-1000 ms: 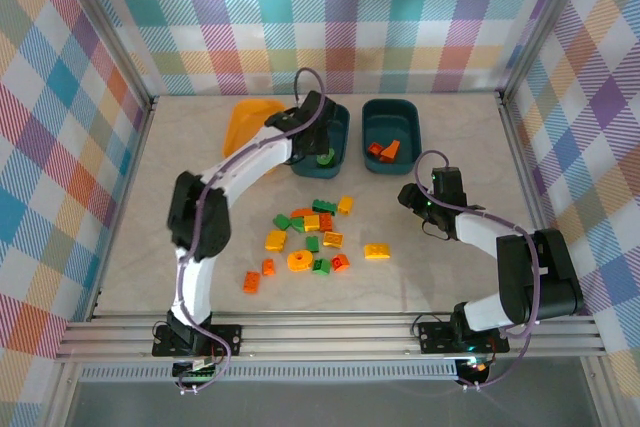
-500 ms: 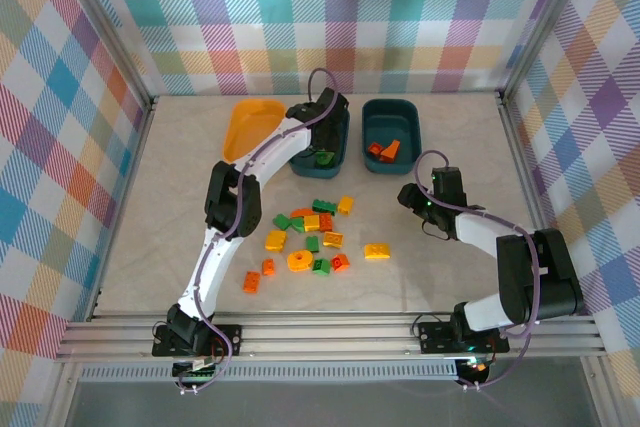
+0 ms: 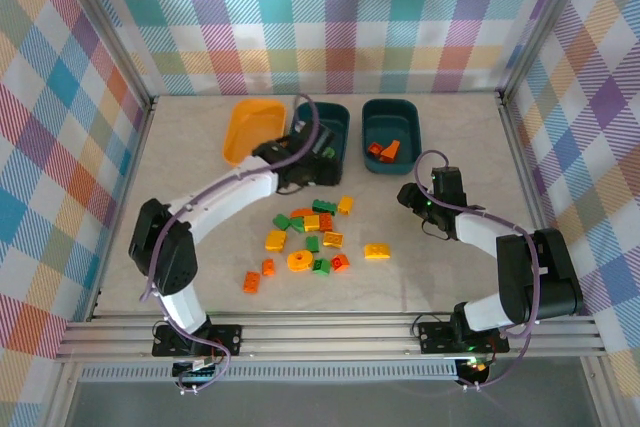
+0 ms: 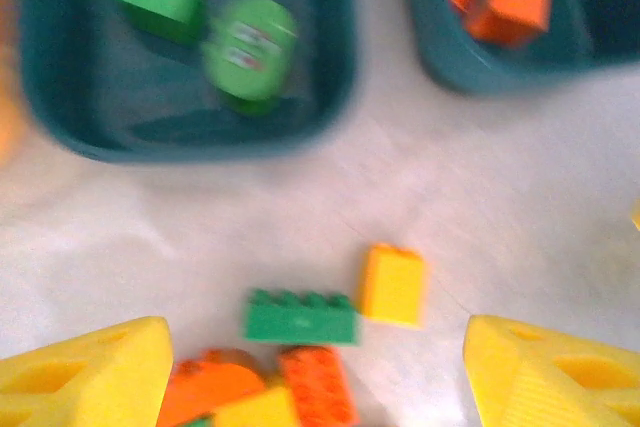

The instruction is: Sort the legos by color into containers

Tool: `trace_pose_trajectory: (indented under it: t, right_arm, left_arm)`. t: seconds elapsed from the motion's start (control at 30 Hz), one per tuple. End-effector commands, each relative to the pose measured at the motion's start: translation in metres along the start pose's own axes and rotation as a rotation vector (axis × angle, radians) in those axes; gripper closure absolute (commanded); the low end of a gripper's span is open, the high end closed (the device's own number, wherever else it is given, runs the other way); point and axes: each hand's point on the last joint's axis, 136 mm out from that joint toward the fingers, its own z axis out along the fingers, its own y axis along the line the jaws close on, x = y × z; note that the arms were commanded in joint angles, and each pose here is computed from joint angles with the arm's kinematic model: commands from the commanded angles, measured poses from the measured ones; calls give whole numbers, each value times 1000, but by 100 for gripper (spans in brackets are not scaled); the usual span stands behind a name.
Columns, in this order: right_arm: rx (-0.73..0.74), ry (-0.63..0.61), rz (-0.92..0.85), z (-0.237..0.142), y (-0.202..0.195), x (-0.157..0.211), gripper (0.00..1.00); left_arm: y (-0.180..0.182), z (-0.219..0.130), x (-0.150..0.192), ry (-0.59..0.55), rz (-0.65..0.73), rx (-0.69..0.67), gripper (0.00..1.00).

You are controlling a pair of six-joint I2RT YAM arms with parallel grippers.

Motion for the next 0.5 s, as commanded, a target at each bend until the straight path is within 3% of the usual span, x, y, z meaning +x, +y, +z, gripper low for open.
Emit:
trace_pose_trajectory:
  t: [0.0,0.2,0.47]
  right_arm:
    - [9,-20,11,0,1,-4,38]
    - [32,0,40,1,-6,3,37]
    - [29,-5,40,0,-5,1,36]
  left_arm:
    - [-32,45,53,137,84,37,25]
    - [-50,74,79,191,143,34,27]
    - [-50,89,74,193,186,-10,30]
